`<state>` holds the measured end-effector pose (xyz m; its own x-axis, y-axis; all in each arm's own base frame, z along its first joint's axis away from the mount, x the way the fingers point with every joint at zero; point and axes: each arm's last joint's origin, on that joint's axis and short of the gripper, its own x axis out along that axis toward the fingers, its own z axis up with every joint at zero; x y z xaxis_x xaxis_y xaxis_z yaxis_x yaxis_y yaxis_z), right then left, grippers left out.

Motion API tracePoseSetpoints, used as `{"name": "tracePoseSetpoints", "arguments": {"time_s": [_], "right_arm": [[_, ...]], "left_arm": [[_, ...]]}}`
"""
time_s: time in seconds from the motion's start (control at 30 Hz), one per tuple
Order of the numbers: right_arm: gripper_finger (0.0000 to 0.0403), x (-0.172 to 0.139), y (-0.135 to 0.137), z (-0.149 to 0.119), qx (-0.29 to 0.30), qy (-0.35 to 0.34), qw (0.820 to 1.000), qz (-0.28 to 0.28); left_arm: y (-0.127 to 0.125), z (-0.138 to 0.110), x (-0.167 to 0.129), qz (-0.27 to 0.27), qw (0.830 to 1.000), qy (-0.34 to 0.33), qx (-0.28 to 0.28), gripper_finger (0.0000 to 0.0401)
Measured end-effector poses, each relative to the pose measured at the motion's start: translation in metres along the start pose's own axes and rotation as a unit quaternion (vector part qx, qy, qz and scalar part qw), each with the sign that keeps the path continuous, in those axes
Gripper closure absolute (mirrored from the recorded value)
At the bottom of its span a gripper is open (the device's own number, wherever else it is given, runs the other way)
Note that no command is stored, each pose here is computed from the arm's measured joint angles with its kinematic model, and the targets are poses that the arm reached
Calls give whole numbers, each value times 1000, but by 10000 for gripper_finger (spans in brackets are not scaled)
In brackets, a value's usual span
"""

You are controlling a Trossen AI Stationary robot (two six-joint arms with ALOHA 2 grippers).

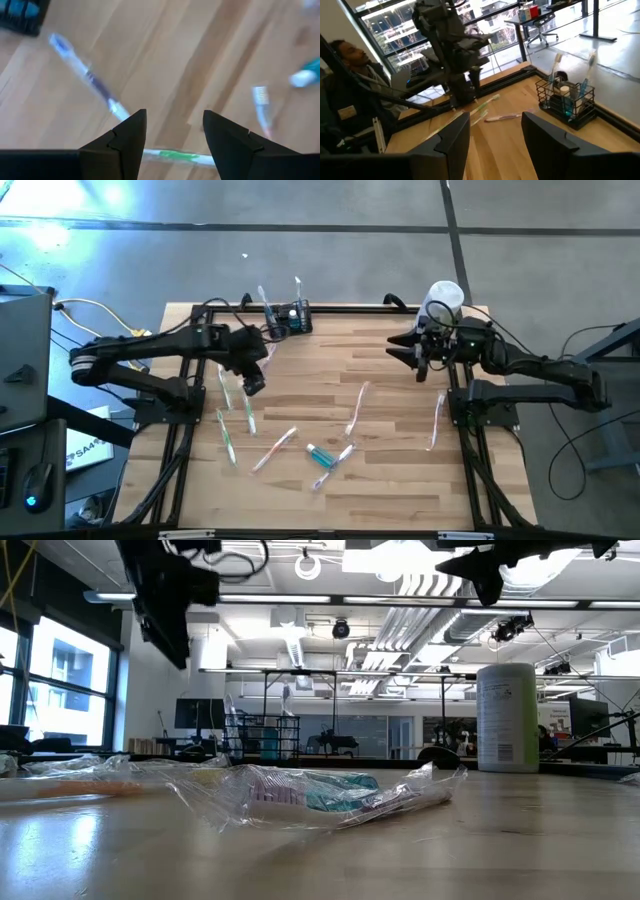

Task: Pick & Place toothbrushing station
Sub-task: Put the top violet toothbrush into the black wire organizer

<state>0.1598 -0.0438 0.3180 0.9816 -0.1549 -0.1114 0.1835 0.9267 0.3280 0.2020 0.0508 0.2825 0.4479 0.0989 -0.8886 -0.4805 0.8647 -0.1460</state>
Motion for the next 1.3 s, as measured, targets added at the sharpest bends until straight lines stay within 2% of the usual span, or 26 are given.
{"name": "tracePoseSetpoints", "arguments": {"time_s": [0.2,0.3,0.43,0.7,1.03,1.13,1.3], "right_arm": [[231,0,1,-4,2,18,1000,0],[231,0,0,-5,2,23,1000,-4],[231,0,0,-5,-1,24,1000,-5],[231,0,-2,-5,-17,18,999,-31],[231,4,-3,-7,-31,29,999,-34],[231,7,-4,-8,-38,35,998,-35],[231,16,-7,-13,-39,53,997,-40]], "left_arm": [[2,10,35,38,998,55,6,207],[10,13,51,76,993,85,-3,208],[26,18,67,98,989,107,-26,208],[68,27,83,88,979,121,-141,208],[74,36,92,82,980,84,-163,208],[75,35,98,94,973,95,-186,208],[77,34,113,104,969,118,-192,208]]}}
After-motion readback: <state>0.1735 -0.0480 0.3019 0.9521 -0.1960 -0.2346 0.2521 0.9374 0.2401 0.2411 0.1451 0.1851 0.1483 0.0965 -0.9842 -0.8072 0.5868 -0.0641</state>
